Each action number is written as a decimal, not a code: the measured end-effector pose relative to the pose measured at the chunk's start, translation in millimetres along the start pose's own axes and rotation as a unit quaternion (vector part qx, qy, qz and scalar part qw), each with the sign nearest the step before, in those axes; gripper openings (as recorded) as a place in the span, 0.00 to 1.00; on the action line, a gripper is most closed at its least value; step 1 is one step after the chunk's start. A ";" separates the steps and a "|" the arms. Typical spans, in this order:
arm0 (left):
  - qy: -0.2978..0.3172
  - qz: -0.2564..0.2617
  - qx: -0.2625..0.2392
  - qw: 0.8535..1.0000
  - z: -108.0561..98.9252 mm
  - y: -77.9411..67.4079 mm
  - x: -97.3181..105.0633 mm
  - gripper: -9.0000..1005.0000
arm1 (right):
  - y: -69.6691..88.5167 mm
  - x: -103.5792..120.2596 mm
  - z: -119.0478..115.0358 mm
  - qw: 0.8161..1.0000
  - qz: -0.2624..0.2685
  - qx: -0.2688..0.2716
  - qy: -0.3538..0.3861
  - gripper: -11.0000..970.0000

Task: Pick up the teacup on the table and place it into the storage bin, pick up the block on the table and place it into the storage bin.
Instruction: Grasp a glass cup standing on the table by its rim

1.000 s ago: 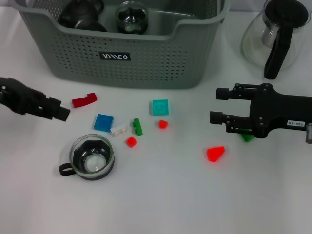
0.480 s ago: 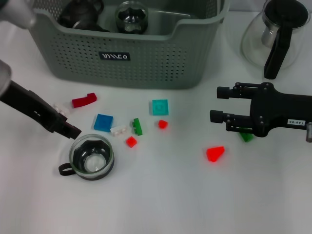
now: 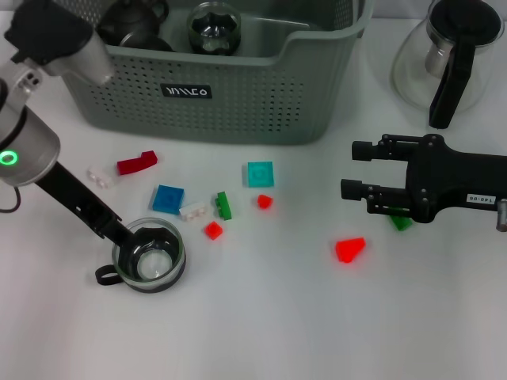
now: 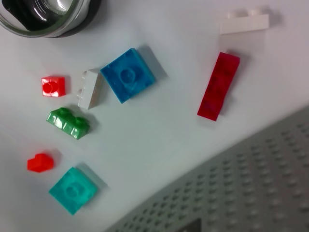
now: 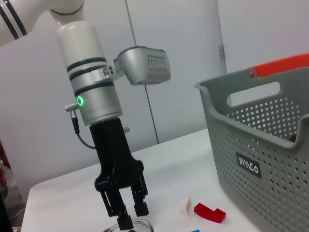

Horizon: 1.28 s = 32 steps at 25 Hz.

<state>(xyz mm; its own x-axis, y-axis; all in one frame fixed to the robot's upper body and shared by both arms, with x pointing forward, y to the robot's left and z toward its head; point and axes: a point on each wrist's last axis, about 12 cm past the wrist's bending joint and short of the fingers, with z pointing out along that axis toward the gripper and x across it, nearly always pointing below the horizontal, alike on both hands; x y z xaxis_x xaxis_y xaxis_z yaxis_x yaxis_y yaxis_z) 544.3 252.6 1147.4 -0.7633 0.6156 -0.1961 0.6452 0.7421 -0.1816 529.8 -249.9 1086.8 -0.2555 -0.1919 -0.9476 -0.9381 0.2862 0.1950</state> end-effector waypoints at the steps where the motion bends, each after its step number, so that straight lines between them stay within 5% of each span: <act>1: 0.002 -0.001 0.000 1.000 1.6 -0.4 -0.3 0.52 | -0.1 -0.1 0.1 1.000 0.000 0.000 0.000 0.70; 15: 0.021 -0.009 -0.008 1.000 18.1 -0.7 -5.5 0.52 | 0.1 0.4 0.4 1.000 0.001 -0.001 0.000 0.70; 25: 0.013 -0.046 -0.038 0.998 11.4 11.3 -5.5 0.52 | 0.6 2.7 -0.3 1.000 0.004 -0.001 0.001 0.70; 32: 0.033 -0.016 -0.024 0.999 19.8 -2.9 -9.7 0.52 | 0.5 2.8 -0.6 1.000 0.004 0.000 0.001 0.70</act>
<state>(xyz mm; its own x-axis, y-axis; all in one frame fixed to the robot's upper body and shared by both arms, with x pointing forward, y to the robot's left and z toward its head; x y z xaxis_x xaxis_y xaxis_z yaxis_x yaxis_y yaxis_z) 550.5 239.2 1130.8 -0.7854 0.6059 -0.1264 0.6188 0.7729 -0.1401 528.4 -250.8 1084.3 -0.2627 -0.1921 -0.9456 -0.9363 0.2875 0.2018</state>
